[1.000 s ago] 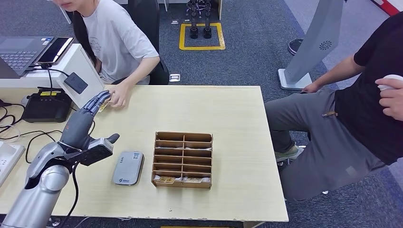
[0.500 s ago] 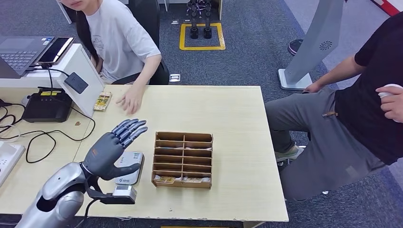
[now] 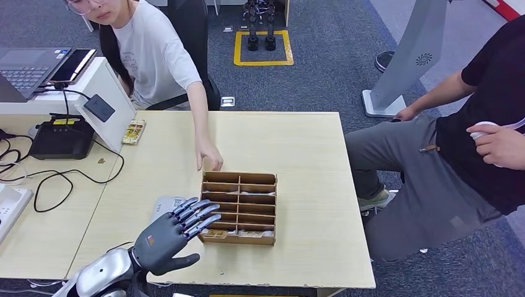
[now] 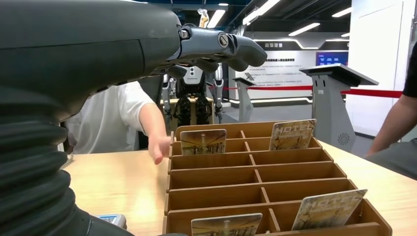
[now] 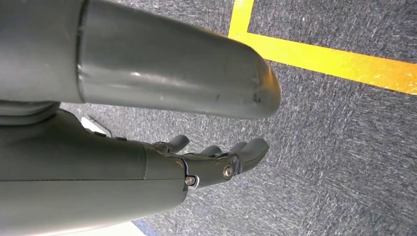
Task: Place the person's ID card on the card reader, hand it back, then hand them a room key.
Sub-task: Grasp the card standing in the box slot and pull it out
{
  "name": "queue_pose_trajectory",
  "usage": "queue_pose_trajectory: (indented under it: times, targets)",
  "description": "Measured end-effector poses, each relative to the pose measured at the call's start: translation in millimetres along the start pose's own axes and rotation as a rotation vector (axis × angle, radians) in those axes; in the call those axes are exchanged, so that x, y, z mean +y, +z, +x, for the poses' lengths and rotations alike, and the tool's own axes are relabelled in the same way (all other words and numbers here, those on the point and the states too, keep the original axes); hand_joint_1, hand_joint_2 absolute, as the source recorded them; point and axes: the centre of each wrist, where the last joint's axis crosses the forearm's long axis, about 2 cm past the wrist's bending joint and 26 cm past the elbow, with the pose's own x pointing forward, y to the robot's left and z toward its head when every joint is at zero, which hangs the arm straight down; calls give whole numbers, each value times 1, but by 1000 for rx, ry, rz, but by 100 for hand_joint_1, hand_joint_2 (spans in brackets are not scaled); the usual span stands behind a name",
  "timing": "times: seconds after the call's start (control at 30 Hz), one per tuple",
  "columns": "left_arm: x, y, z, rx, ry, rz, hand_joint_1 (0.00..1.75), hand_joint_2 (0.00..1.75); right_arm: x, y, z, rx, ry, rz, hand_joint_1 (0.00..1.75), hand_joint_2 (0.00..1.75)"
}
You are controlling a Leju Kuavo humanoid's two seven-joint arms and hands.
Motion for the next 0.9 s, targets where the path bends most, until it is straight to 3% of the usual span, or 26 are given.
queue_pose_trajectory:
  times: [0.33, 0.67, 0.9]
  targets:
    - [-11, -3, 13, 46, -85, -14, 0, 175, 0, 0, 0, -3, 7, -6, 0, 0]
    - [-34, -2, 12, 153, -94, -80, 0, 175, -1, -1, 2, -1, 19, -5, 0, 0]
    - [-42, -2, 13, 174, -84, -99, 0, 175, 0, -1, 2, -2, 24, -4, 0, 0]
